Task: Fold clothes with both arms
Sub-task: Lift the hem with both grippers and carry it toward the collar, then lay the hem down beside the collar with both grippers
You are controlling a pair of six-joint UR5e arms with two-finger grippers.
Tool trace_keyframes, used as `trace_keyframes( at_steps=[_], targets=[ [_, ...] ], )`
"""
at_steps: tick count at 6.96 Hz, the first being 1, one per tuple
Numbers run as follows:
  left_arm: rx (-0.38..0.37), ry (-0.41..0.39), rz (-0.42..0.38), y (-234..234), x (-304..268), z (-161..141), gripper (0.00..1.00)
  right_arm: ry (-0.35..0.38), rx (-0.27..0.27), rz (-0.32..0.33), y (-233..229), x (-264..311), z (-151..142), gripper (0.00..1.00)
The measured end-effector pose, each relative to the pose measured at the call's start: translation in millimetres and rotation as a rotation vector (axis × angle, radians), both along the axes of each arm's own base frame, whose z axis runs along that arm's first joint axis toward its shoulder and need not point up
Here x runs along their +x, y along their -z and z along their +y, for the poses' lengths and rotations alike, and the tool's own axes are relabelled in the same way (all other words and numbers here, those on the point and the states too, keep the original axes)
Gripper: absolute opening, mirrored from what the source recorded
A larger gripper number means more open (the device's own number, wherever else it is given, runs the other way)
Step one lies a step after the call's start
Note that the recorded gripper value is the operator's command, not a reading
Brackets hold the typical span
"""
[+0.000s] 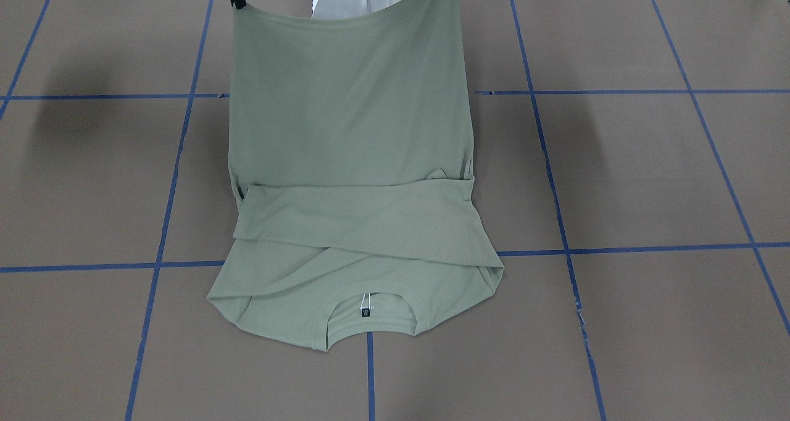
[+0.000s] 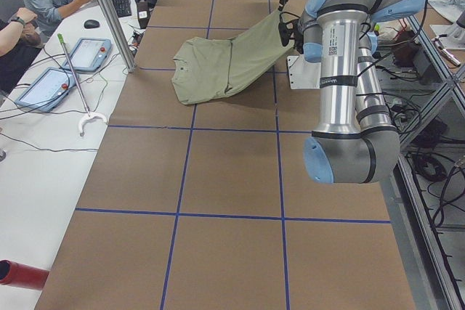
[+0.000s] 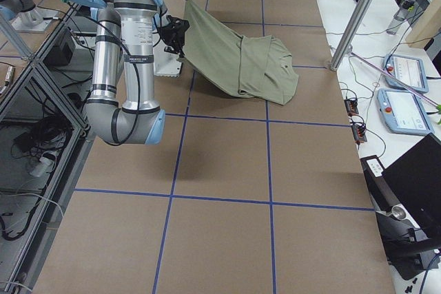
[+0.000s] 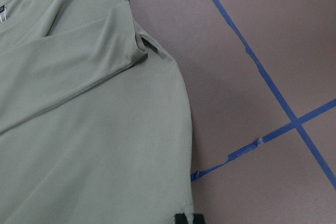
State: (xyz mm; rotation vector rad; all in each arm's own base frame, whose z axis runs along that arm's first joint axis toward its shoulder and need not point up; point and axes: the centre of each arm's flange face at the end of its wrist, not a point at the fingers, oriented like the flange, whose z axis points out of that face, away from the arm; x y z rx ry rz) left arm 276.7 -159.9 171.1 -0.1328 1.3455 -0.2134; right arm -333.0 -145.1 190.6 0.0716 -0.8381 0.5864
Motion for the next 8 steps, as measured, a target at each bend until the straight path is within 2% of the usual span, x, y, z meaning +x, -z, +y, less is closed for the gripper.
trace_keyframes(
  at_steps=[1,2,4,6,8],
  targets=[
    [0.018,0.006,-0.012,4,-4,-11,0.00,0.008,0.014,0.015,11,-1,-11,0.00],
    [0.075,0.035,-0.036,2,11,-33,0.00,0.008,0.064,0.034,25,-8,-35,0.00],
    [0.220,0.131,-0.118,-10,31,-98,0.00,-0.026,0.120,0.082,38,-16,-109,0.00],
    [0.294,0.207,-0.219,-34,30,-151,0.00,-0.081,0.146,0.108,19,-49,-192,0.00],
    [0.332,0.228,-0.288,-51,72,-206,0.00,-0.097,0.172,0.118,-13,-80,-248,0.00]
  ],
)
